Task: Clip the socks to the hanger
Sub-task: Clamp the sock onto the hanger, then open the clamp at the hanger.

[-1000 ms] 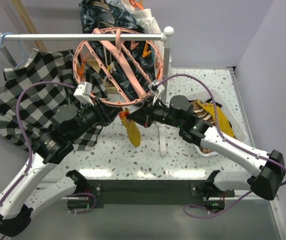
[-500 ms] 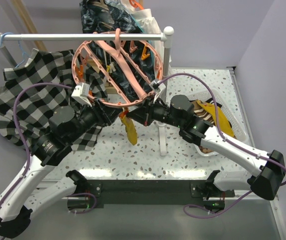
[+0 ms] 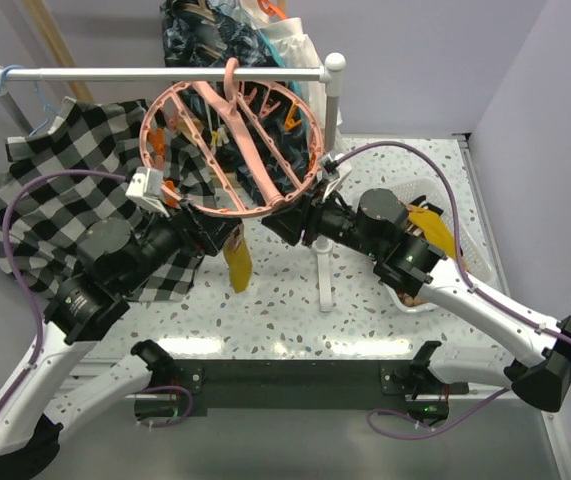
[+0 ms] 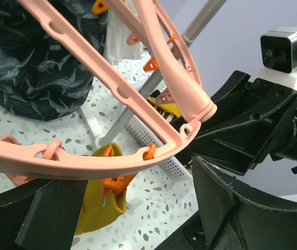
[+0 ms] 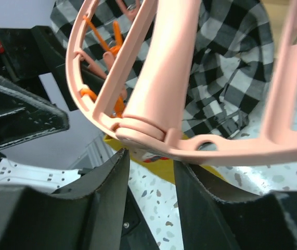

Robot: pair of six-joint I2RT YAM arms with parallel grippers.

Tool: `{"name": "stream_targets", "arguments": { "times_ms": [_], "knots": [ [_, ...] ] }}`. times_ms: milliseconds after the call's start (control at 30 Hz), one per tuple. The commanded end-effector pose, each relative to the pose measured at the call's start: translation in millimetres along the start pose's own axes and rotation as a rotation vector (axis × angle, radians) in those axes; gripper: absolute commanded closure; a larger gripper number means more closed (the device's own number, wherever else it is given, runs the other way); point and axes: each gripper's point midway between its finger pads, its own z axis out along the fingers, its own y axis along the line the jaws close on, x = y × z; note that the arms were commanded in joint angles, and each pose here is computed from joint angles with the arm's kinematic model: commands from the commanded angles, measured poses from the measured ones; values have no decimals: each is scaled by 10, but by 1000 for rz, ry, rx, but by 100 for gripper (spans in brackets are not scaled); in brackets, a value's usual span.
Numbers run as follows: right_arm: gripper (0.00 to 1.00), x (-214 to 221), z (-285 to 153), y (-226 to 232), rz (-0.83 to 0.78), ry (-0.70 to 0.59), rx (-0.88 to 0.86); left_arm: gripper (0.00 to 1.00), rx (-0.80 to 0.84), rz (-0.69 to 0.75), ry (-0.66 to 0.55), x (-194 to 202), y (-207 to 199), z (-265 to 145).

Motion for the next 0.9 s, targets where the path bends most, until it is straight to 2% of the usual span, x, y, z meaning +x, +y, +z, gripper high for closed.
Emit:
{"name": "stream_targets", "arguments": {
  "times_ms": [0,333,467,600,733,867],
  "knots": [
    [54,-375,-136,-101,-79,-101,130,16,29,76,-78,-315,-144,-258],
    [53,-810,-387,-499,-185,-200,429,15,-58,185,-112,-405,34,-626],
    [53,-890,-435,-621,-225,-207,489,16,-94,211,-112,-420,102,-655],
    [52,-940,-434,-693,-247,-204,518,17,-108,224,-84,-373,136,-611],
    [52,-946,-428,-679,-275,-191,503,17,-131,230,-110,-464,146,-695],
    [43,-896,-425,-518,-296,-163,408,16,-108,224,-122,-488,99,-733]
  ]
}}
